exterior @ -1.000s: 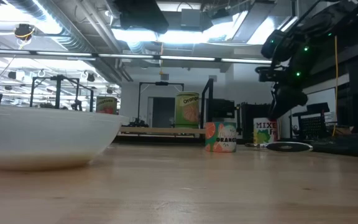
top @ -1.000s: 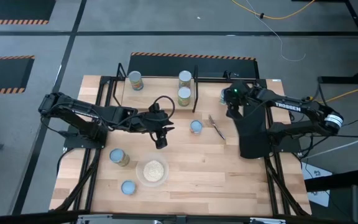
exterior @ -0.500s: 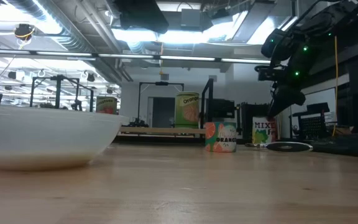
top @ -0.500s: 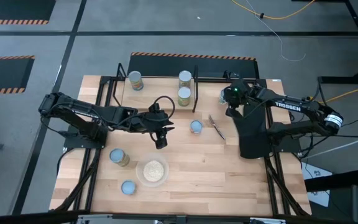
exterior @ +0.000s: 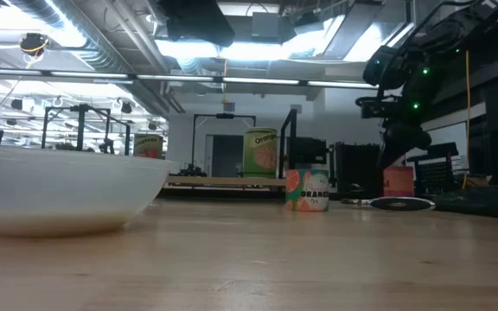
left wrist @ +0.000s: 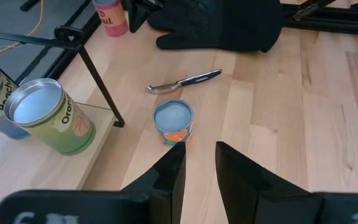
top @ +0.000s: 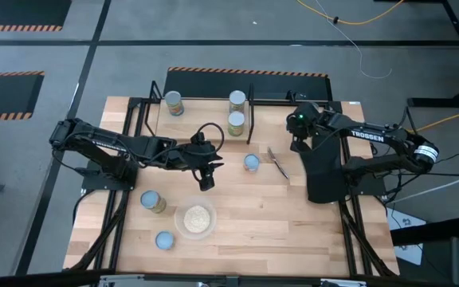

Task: Pick and place cans onto a shelf
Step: Put the canned mixed fruits on the shelf

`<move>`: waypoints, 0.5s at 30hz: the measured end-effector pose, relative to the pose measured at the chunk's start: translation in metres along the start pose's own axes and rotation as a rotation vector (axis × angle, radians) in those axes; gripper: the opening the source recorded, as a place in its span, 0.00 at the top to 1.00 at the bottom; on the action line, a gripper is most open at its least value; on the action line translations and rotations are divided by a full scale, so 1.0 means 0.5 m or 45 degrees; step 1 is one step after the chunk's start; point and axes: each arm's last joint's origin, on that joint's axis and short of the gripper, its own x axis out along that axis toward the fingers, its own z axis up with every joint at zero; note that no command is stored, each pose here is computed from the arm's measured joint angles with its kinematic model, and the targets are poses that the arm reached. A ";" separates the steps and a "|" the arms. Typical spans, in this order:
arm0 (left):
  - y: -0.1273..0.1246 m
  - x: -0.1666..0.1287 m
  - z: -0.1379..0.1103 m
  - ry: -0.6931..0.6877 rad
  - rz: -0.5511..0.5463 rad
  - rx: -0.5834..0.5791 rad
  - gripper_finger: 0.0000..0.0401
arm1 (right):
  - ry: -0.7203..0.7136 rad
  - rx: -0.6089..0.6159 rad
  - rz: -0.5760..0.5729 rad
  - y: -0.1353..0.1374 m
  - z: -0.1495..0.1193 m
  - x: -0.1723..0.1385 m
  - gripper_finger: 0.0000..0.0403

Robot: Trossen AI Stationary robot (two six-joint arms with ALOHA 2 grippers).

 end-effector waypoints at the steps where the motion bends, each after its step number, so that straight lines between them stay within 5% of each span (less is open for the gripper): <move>1: 0.000 0.000 0.000 0.000 0.000 0.000 0.80 | -0.001 0.000 0.000 0.000 0.000 0.000 0.98; 11: 0.000 0.000 0.000 0.000 0.000 0.000 0.80 | 0.033 0.047 -0.086 -0.004 -0.001 -0.001 0.96; 15: 0.000 0.000 0.000 0.000 0.000 0.000 0.80 | 0.061 0.145 -0.174 -0.015 0.009 -0.012 0.87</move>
